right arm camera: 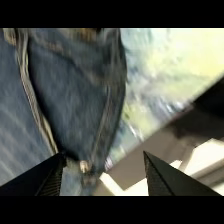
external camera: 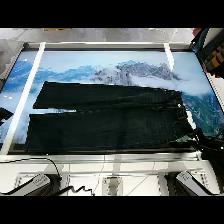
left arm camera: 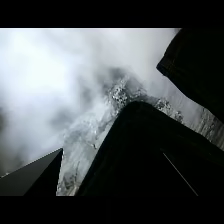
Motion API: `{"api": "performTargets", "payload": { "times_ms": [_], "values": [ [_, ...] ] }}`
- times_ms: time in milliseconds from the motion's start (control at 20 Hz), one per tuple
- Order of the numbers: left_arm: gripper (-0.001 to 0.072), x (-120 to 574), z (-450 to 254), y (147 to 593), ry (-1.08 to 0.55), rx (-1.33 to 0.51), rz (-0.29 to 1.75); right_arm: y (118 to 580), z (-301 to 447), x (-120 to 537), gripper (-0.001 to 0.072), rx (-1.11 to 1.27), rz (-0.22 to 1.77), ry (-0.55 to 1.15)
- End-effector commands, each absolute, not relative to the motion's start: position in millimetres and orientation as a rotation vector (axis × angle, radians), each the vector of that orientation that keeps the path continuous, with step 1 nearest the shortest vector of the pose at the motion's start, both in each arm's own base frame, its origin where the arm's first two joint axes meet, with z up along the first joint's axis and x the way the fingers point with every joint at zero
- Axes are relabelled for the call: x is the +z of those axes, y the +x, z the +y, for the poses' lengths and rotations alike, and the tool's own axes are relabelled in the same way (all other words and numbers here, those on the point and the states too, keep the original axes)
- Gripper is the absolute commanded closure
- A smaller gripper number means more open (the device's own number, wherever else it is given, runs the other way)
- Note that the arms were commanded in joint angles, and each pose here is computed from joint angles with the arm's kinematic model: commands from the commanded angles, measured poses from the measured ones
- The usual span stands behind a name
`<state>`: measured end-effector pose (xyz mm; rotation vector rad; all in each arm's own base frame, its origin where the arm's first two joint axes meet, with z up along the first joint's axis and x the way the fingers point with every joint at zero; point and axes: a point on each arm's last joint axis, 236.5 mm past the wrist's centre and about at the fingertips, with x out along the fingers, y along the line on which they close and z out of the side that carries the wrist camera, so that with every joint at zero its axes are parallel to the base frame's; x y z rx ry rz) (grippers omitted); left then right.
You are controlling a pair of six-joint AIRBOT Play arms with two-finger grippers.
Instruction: Fold the clothes and pants, and hang the long-sleeved shirts on hangers.
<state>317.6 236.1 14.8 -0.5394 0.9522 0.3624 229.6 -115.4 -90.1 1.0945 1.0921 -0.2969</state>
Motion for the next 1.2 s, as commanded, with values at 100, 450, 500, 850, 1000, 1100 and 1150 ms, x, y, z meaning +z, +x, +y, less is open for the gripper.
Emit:
{"api": "performTargets", "payload": {
  "times_ms": [100,450,500,850,1000,1100,1150],
  "values": [
    [-0.001,3.5,206.8,293.2,-0.672,0.321,1.084,261.5,-128.0,-115.4,0.0165,-0.268,0.958,1.156],
    [0.0006,-4.2,196.2,224.5,-0.802,0.435,1.175,284.9,-146.6,-111.3,0.0582,-0.259,0.822,1.126],
    [0.007,-9.9,195.6,204.3,-0.824,0.497,1.213,284.4,-146.3,-111.8,0.0691,-0.256,0.825,1.12],
    [0.0074,-61.8,141.7,150.4,-0.964,0.462,1.4,284.9,-141.4,-109.7,0.0691,-0.233,0.829,1.129],
    [0.0074,-81.5,125.1,167.5,-1.041,0.429,1.315,285.0,-141.3,-109.5,0.0691,-0.233,0.829,1.129],
    [0.0081,-95.3,125.4,180.4,-1.047,0.431,1.228,285.1,-139.6,-108.8,0.0691,-0.223,0.831,1.129],
    [0.0125,-104.5,122.9,179.8,-1.041,0.432,1.218,285.3,-137.1,-107.6,0.0691,-0.208,0.833,1.124]
  ]
}}
